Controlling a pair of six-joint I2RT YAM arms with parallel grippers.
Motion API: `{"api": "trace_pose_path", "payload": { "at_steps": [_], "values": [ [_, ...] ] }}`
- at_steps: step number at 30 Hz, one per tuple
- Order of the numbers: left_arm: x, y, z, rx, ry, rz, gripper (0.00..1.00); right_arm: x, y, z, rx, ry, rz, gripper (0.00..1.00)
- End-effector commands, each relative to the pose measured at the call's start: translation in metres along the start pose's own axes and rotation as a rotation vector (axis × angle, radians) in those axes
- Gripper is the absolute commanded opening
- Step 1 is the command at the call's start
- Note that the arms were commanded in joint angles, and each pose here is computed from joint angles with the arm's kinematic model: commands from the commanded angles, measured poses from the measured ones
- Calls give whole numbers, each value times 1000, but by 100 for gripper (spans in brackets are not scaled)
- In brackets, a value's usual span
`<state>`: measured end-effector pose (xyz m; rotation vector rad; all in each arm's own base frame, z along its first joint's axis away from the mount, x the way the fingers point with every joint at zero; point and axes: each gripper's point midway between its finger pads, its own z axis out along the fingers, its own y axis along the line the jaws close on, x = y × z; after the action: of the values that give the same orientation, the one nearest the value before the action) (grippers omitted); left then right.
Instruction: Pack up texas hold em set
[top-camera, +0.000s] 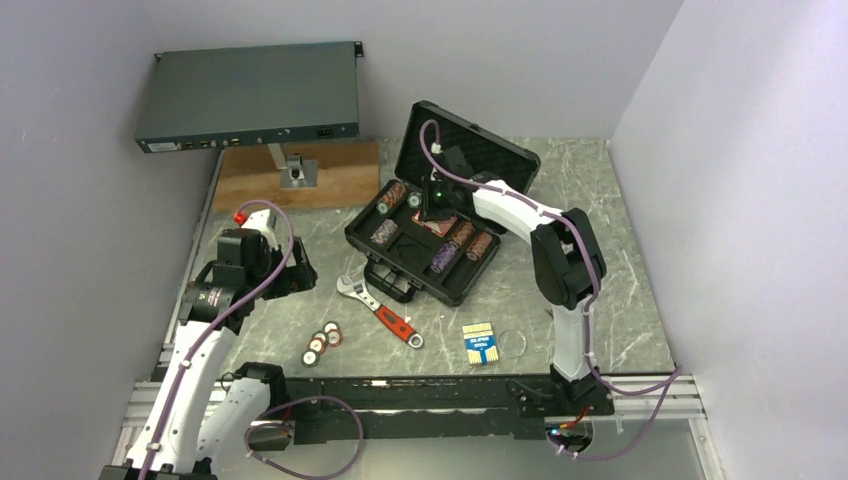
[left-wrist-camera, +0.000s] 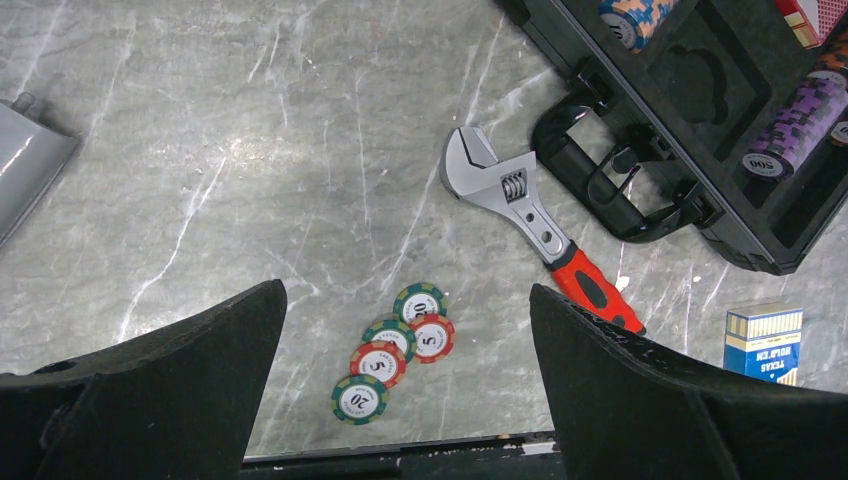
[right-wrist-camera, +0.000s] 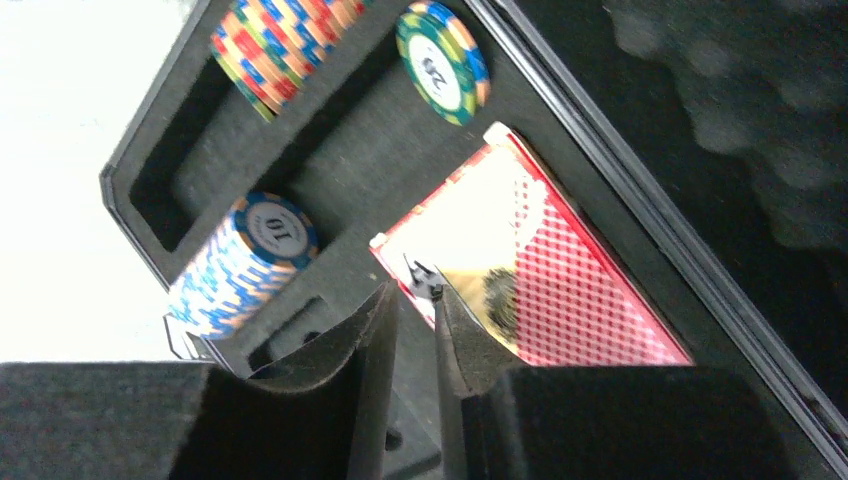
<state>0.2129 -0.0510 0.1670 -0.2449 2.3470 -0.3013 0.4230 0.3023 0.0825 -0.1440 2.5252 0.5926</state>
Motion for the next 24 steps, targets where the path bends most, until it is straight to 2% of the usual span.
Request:
{"api": "trace_pose_path", "payload": {
  "at_steps": [1,11,24],
  "values": [
    [-10,-3,-3,5,-28,2,99,25,-37,-11,91,65,23,24],
    [-10,-3,-3,3,-29,1,99,10,-40,-33,120,20,-15,25],
    [-11,-2,-4,-2,-36,0,99,39,-71,-25,210,78,-32,27]
  ]
}}
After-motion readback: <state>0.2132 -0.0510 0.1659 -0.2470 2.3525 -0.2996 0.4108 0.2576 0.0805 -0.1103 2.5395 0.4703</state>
